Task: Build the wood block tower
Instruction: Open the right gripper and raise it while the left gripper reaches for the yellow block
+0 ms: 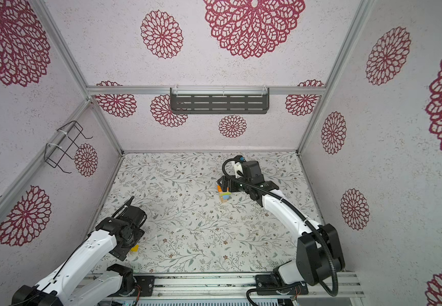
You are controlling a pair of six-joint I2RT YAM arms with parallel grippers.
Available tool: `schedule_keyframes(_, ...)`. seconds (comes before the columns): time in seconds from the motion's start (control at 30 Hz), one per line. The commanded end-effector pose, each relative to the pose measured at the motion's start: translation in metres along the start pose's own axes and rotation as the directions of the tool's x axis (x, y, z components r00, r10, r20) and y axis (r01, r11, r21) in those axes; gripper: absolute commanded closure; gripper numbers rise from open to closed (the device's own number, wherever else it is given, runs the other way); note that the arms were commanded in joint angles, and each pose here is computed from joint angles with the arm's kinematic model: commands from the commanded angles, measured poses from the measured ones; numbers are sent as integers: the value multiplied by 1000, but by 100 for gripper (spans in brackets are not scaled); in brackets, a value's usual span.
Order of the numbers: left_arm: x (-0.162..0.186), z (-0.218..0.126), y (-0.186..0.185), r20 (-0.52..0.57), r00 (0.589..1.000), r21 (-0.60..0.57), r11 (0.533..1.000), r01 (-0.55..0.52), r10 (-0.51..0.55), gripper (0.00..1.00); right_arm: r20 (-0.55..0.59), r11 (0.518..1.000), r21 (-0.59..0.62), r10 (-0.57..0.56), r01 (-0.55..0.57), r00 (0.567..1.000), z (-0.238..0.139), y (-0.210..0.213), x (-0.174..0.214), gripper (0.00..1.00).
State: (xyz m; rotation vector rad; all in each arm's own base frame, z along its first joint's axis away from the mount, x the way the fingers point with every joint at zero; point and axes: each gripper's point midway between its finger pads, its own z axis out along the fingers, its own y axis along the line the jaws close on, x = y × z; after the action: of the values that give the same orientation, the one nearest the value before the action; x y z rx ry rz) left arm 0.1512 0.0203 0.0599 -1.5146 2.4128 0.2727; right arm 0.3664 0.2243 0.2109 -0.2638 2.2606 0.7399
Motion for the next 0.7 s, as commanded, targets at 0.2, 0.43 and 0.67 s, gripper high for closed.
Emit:
schedule_keyframes(0.2,-8,18,-13,-34,999,7,1000,-22,22,27,7,999,-34,11,-11,1000,5,3,-3,10)
schedule_keyframes(0.43,-9,30,-9,-54,998,-16,1000,-23,22,35,-3,999,-29,14,-14,1000,8,1,-1,11)
schedule_keyframes(0.67,-9,44,-9,-77,997,-29,999,-25,23,47,-14,999,-31,14,-15,1000,11,0,2,11)
